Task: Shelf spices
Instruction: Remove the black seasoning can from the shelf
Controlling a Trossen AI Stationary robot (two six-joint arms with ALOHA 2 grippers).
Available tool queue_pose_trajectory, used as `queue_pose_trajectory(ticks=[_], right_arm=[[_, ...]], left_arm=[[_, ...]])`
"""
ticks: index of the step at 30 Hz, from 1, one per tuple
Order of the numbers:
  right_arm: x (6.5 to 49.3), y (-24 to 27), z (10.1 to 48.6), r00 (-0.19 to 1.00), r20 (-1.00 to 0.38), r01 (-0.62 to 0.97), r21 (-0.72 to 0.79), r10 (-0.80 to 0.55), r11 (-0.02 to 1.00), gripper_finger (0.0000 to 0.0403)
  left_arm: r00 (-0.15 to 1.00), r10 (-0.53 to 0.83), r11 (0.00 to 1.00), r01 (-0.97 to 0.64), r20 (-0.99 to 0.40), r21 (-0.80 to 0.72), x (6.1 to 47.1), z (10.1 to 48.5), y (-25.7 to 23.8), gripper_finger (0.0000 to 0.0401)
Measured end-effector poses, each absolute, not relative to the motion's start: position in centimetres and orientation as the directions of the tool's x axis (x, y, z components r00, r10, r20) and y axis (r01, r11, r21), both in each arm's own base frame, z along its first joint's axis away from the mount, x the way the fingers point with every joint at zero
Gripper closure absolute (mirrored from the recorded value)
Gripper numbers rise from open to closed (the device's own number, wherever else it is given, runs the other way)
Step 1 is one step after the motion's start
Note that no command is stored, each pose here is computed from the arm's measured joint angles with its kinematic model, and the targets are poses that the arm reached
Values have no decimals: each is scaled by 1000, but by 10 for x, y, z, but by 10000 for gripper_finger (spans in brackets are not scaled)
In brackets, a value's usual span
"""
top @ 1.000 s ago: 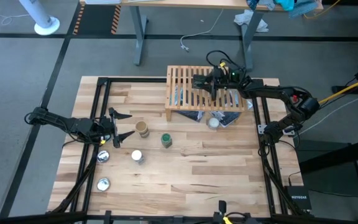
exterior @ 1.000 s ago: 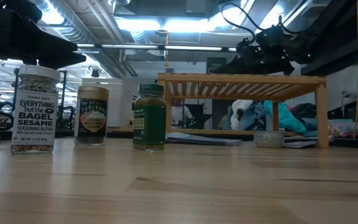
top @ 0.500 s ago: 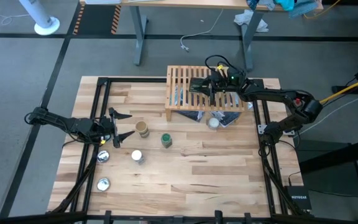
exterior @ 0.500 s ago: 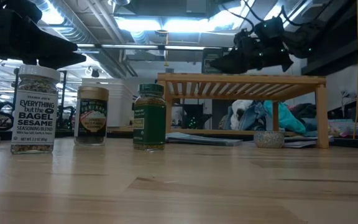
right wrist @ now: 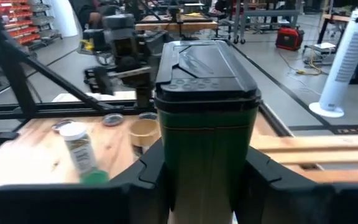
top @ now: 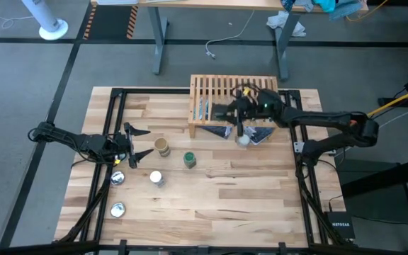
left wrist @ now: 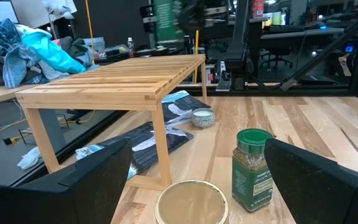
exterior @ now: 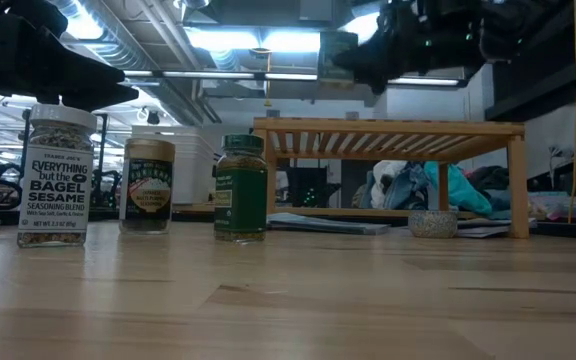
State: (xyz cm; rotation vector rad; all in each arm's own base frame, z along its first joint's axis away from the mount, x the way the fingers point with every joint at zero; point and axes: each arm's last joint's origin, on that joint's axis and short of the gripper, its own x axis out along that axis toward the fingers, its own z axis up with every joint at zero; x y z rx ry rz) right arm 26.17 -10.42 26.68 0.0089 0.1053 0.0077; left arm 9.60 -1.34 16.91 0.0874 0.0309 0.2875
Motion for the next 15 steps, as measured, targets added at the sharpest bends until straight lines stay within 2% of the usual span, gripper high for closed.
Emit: queue_pose_trajectory(ticks=[5,15], right_arm=[[276,-58,268,993,-115,-20,-3,20,1000,282],[284,45,263,992,-108,64,-60,-70,996,282]], left_arm=[[958,285,955,-282,-18,90,96,169,-13,40],[958,285,955,-282,-18,90,96,169,-13,40]])
